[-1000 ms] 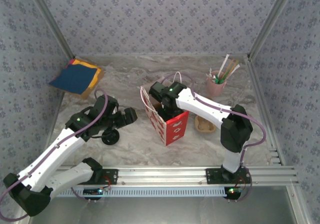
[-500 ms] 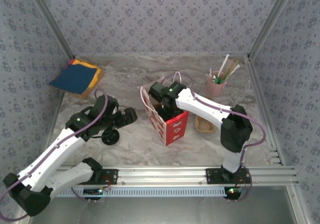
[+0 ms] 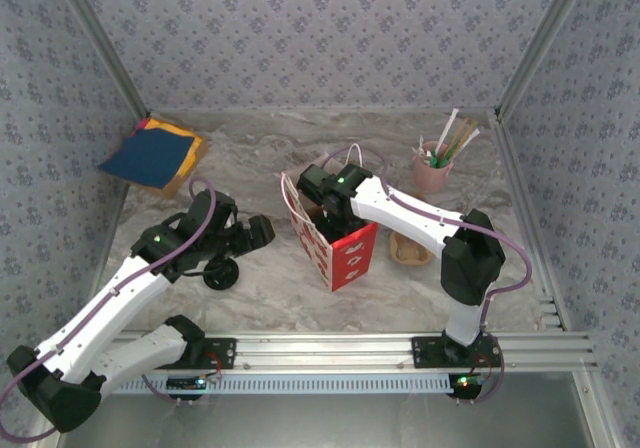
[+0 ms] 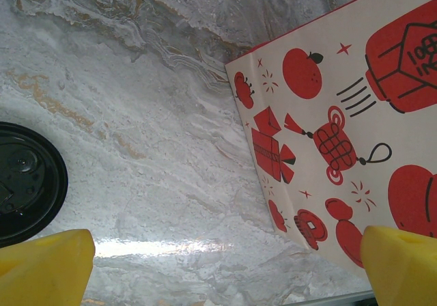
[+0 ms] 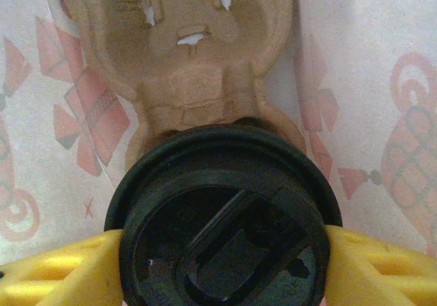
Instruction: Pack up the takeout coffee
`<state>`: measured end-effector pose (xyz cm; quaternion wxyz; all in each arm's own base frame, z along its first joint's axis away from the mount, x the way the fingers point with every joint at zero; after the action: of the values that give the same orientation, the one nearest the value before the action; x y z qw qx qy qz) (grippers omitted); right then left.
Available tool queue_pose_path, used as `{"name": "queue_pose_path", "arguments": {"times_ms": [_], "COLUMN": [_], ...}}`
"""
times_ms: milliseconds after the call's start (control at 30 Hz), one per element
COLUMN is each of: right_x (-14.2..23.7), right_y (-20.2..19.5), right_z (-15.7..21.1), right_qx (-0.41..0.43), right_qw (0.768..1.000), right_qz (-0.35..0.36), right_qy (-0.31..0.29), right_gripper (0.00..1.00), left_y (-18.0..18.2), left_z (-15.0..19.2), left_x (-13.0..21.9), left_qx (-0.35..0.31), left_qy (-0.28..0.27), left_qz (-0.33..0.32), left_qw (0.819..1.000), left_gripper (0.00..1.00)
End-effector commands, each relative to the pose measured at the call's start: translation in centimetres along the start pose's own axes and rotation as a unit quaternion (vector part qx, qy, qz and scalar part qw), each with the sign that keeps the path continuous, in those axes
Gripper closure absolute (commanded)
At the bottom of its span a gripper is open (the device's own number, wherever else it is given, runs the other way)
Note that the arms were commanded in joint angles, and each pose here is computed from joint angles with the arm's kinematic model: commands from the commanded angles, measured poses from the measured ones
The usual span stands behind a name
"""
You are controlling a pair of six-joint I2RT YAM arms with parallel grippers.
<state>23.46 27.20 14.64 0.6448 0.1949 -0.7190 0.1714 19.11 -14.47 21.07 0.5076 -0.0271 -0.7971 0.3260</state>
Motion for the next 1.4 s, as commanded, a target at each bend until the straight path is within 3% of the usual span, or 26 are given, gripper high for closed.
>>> {"name": "queue_pose_path", "arguments": {"times_ms": [0,1367], "right_x": [-0.97,-0.85], "right_y": [-0.24,-0.37], "right_z": [1.98,2.01], "right_qx": [0.000,-0.003], "right_qw": [0.998,0.998], "right_qz": [0.020,0.024], "right_qy": [0.052,0.054], "right_gripper": [0.31,0.29], "left_y": [-0.86,-0.77], "left_z": [-0.59,-0.48], "left_x": [0.76,0.65], "left_qx": [0.006,0.007], "left_qy": [-0.008,-0.007], "left_qz": [0.014,0.015], "left_qw": [1.000,1.000], "left_gripper": [0.00,0.00]}}
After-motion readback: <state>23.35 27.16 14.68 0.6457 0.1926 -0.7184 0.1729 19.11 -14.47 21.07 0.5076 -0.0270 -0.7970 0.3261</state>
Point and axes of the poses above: each hand's point on the last joint's axis, 136 mm out from that joint toward the fingers, its own x axis back along the fingers, its own y axis along the line the jaws close on, z = x × y, the point moved 2 cm from there along x, back along the fingers, and after that the axes turned 11 degrees about x, right-handed, at the moved point
